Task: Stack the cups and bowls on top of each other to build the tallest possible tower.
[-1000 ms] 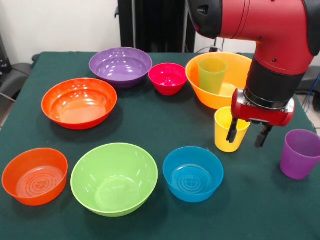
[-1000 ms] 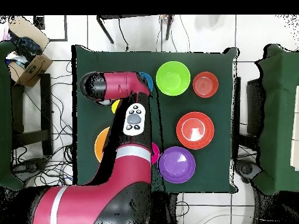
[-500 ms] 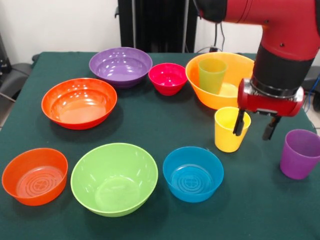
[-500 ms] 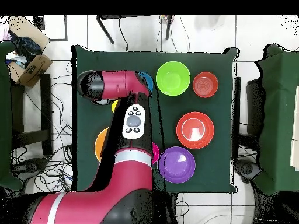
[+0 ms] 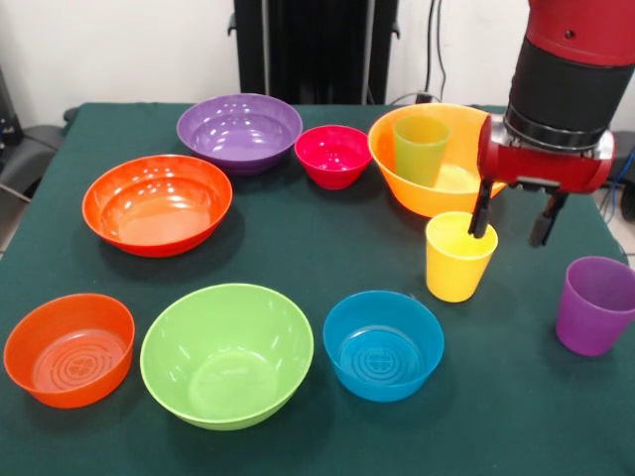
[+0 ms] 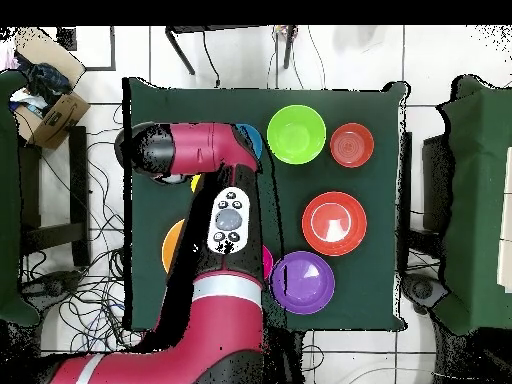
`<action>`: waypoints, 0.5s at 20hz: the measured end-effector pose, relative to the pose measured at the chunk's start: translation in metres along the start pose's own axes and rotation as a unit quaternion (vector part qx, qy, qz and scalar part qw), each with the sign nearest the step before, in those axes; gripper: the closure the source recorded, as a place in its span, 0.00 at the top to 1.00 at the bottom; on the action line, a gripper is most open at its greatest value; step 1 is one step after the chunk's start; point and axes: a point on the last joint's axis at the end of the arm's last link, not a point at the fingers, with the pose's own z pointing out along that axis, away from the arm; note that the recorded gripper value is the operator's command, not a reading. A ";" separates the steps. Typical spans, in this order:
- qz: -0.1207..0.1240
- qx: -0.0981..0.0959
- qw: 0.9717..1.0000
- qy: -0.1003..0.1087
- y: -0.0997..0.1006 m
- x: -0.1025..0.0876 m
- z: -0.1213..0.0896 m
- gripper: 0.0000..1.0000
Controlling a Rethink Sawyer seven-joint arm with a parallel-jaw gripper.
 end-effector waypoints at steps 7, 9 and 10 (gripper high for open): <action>0.001 0.002 1.000 0.008 -0.003 0.010 -0.003 1.00; 0.000 0.003 1.000 0.014 -0.003 0.015 0.001 1.00; 0.000 0.003 1.000 0.016 -0.003 0.017 0.002 1.00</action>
